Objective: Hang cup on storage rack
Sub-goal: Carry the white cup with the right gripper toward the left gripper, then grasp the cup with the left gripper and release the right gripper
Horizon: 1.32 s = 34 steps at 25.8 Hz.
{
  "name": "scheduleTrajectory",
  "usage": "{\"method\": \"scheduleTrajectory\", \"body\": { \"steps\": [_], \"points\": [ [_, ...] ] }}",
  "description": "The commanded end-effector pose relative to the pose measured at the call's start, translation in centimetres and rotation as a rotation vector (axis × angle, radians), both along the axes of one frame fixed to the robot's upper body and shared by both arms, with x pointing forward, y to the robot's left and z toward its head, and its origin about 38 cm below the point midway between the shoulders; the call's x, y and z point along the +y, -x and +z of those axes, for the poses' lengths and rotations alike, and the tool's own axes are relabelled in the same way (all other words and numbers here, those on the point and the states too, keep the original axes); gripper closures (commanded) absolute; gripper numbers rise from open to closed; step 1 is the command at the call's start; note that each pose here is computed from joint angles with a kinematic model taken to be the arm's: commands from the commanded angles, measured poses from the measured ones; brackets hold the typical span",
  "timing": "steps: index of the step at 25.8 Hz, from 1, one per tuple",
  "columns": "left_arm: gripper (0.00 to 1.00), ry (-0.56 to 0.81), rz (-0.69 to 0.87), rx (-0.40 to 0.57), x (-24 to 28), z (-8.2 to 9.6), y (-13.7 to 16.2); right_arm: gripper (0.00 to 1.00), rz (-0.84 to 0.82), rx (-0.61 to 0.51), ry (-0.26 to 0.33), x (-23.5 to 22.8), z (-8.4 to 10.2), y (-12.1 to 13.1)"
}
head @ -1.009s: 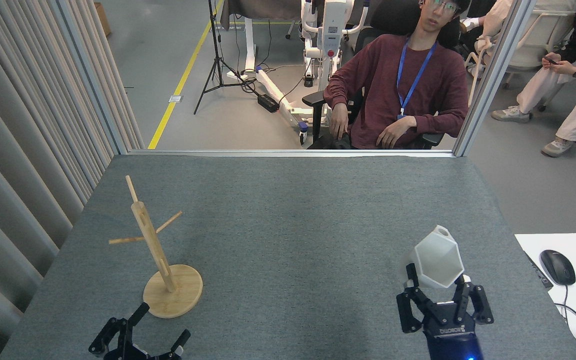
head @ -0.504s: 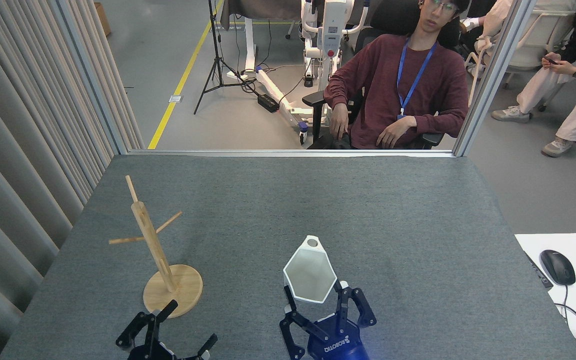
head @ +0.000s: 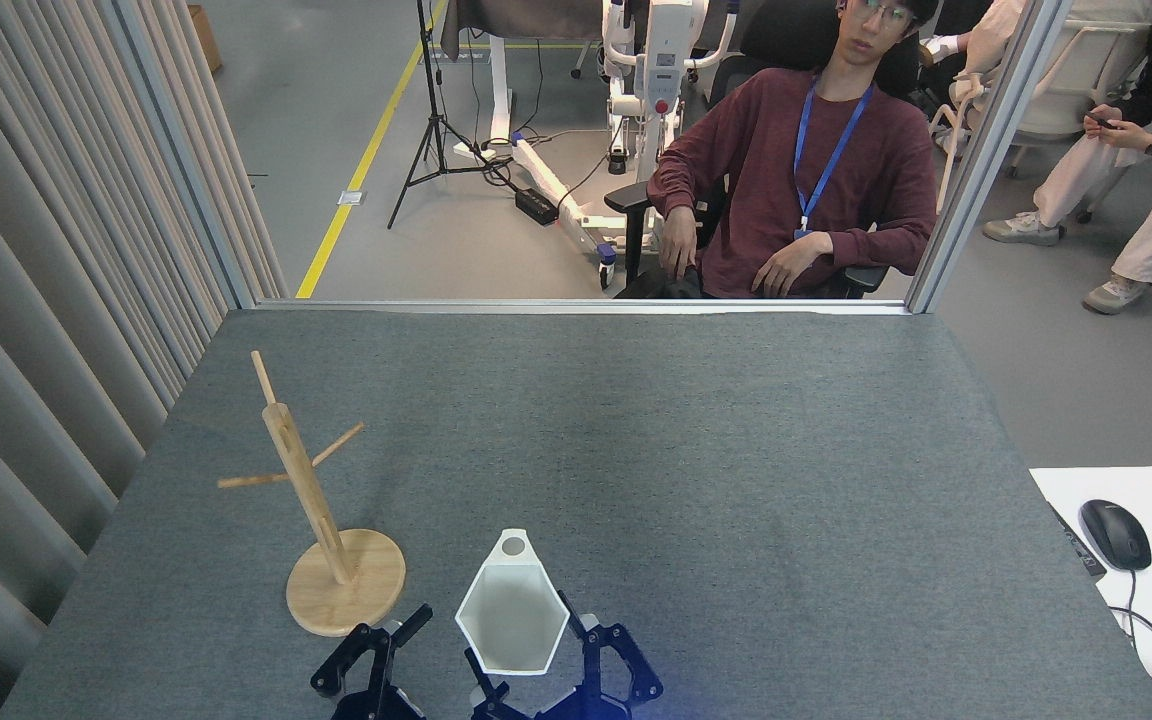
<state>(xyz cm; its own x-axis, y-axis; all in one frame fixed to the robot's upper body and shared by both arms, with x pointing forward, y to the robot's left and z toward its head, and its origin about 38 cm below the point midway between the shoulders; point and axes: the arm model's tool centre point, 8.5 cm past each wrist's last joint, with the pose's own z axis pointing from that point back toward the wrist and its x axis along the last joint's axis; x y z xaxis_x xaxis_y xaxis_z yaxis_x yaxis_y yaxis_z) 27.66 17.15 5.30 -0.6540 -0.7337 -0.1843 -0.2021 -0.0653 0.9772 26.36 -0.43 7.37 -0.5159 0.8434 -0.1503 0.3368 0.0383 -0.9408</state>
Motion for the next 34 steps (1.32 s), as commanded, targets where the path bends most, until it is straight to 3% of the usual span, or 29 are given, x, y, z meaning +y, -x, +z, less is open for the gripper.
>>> {"method": "scheduleTrajectory", "body": {
  "steps": [1, 12, 33, 34],
  "points": [
    [0.0, 0.001, -0.01, -0.004, -0.4, 0.1, 0.0, 0.4, 0.022, 0.0, 0.01, 0.9, -0.3, 0.6],
    [0.0, 0.012, -0.033, -0.014, -1.3, 0.6, 0.3, 0.4, 0.042, 0.007, 0.026, 2.3, -1.4, 1.6],
    [0.0, 0.009, -0.034, -0.027, -1.2, 0.9, 0.1, 0.4, 0.085, -0.019, 0.034, 3.5, -1.2, 2.5],
    [0.06, 0.008, -0.03, -0.033, -1.2, 1.0, -0.1, 0.4, 0.083, -0.018, 0.034, 3.5, -1.3, 2.4]
  ]
}}
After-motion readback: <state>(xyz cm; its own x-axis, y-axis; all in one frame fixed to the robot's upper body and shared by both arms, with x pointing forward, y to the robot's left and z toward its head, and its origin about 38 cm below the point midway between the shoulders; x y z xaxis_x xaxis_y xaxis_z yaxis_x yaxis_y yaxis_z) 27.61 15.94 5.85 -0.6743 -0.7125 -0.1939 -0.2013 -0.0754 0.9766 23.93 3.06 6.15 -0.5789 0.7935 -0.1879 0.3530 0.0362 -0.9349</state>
